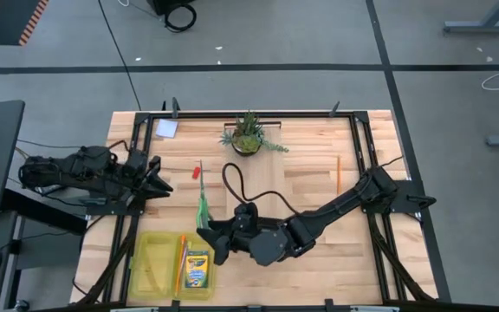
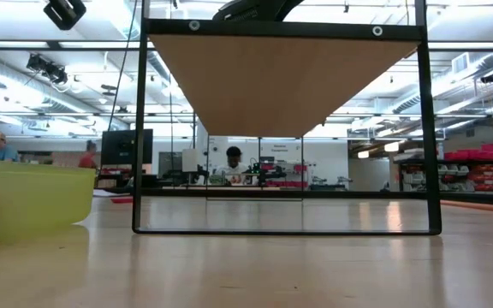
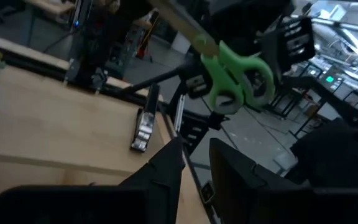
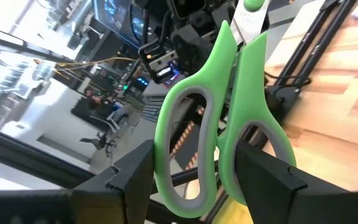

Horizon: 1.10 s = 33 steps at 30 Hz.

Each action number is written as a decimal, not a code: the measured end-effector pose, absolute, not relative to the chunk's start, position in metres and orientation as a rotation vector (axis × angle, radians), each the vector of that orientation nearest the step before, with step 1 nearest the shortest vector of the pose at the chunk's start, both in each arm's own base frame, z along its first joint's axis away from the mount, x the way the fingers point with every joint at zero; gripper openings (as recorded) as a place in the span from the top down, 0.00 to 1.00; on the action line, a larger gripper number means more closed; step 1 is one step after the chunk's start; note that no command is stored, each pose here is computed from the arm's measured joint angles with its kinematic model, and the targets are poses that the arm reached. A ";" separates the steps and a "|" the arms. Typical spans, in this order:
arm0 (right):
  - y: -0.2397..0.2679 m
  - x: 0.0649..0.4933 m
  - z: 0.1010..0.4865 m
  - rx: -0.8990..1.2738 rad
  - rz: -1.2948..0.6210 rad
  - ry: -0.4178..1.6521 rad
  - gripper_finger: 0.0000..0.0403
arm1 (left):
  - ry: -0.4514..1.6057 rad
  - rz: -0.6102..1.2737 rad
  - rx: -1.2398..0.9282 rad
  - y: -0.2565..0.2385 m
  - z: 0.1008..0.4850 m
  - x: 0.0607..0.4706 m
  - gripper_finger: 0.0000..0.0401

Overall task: Pack school essentials
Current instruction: Put the green scissors into the yellow supply box

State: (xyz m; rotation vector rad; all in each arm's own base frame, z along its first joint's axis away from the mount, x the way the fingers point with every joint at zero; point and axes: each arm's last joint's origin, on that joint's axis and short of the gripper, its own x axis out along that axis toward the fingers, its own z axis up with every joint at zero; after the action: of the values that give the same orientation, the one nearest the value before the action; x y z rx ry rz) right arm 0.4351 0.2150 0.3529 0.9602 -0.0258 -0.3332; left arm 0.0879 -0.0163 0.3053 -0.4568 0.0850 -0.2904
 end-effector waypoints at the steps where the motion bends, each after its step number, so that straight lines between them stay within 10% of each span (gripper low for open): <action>1: 0.216 0.436 0.352 0.968 -0.330 -0.030 0.46 | 0.075 -0.291 -0.457 -0.016 0.306 0.087 0.78; 19: 0.228 0.432 0.362 0.963 -0.234 -0.083 0.46 | 0.014 -0.312 -0.628 -0.016 0.314 0.085 0.76; 33: 0.195 0.447 0.397 0.845 -0.001 -0.320 0.46 | -0.242 -0.472 -0.594 -0.023 0.342 0.126 0.53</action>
State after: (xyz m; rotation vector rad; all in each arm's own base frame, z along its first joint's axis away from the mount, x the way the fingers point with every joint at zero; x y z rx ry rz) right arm 0.4466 0.1947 0.3967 0.8445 -0.3199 -0.0006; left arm 0.1258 -0.0233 0.3424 -0.5942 -0.2422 -0.4717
